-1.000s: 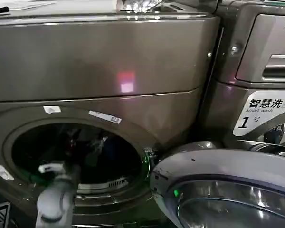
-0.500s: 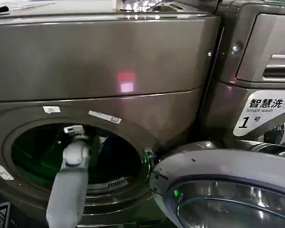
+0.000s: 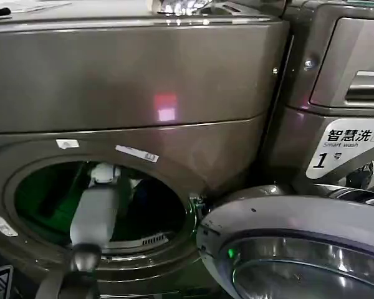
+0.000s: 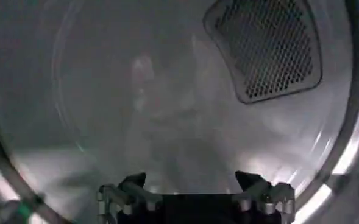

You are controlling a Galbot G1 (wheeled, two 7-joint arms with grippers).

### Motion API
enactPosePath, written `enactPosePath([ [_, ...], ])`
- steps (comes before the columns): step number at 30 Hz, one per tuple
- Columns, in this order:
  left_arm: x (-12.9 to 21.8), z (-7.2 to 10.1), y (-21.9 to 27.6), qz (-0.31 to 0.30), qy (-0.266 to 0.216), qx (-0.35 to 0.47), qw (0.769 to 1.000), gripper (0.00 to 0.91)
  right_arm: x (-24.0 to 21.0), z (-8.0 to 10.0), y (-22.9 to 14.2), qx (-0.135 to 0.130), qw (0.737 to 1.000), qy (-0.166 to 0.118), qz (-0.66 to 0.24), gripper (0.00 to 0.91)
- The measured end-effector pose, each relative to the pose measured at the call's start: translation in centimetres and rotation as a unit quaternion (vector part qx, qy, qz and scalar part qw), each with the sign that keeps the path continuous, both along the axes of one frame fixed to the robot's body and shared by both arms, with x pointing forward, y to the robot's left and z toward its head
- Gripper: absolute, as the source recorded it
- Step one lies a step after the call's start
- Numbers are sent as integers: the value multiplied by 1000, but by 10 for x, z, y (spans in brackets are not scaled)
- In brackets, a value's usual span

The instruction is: Grasp the clothes from the dryer.

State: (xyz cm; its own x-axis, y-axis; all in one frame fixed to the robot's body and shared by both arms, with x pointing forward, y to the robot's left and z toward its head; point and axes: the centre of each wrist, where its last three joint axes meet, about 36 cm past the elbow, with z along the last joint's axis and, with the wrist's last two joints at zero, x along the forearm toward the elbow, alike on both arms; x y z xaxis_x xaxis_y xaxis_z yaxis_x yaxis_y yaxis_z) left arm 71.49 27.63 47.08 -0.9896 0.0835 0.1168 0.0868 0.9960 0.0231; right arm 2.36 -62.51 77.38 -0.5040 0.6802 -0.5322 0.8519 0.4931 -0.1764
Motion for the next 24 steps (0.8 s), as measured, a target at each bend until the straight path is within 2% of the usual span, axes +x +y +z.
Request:
enactPosePath([
  [7,24,18,13,-80,46,75,993,907,3,-4,-2,2,1000,-2,5,907],
  [12,38,30,18,-149,99,181,967,907,4,-8,-6,4,1000,-2,6,907],
  [17,51,41,17,-211,156,307,915,907,3,-13,-9,6,1000,-1,2,907],
  [24,57,45,36,-264,234,482,802,907,2,-17,-11,8,1000,2,-2,907],
])
